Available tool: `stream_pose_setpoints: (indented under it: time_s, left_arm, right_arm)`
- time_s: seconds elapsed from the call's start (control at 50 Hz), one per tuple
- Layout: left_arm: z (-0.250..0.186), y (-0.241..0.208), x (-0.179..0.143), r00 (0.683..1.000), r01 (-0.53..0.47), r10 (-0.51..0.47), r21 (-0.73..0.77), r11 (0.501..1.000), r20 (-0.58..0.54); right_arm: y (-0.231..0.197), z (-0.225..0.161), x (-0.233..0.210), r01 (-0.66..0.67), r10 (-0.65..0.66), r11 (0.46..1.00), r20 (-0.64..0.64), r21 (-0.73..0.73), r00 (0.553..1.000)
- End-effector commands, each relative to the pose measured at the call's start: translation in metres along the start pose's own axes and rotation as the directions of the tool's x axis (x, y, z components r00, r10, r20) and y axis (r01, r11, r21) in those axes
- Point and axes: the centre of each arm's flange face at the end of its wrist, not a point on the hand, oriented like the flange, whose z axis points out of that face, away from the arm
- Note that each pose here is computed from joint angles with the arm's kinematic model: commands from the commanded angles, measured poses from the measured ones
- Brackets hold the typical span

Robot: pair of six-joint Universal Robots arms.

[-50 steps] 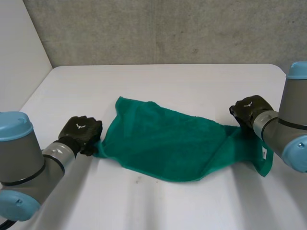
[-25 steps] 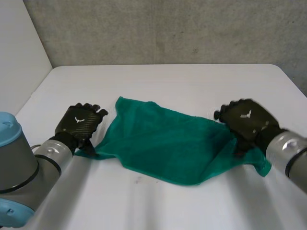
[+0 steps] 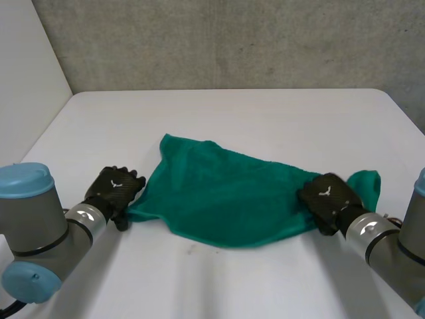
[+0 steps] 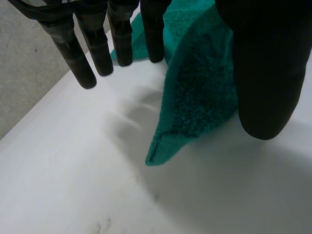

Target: Fold the towel.

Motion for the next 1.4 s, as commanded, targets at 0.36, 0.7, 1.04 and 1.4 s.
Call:
stream_pose_setpoints:
  time_s: [0.36, 0.7, 1.04, 1.4]
  left_arm:
    - [0.032, -0.029, -0.012, 1.000, 0.015, -0.017, 0.140, 0.990, 0.015]
    - [-0.017, -0.266, -0.151, 0.799, -0.220, -0.390, 0.827, 0.517, 0.457]
    - [0.011, -0.111, -0.070, 0.908, -0.005, -0.226, 0.550, 0.835, 0.352]
    - [-0.009, -0.063, -0.041, 0.946, 0.057, -0.187, 0.433, 0.900, 0.266]
  right_arm:
    - [-0.008, 0.020, 0.073, -0.008, -0.022, 0.994, -0.277, -0.106, 0.961]
    - [-0.206, 0.010, 0.228, 0.243, 0.316, 0.759, -0.668, 0.604, 0.674]
    - [-0.089, 0.029, 0.118, -0.153, 0.202, 0.972, -0.299, 0.179, 0.933]
    - [0.006, 0.035, 0.074, -0.481, 0.449, 0.871, -0.238, -0.102, 0.862]
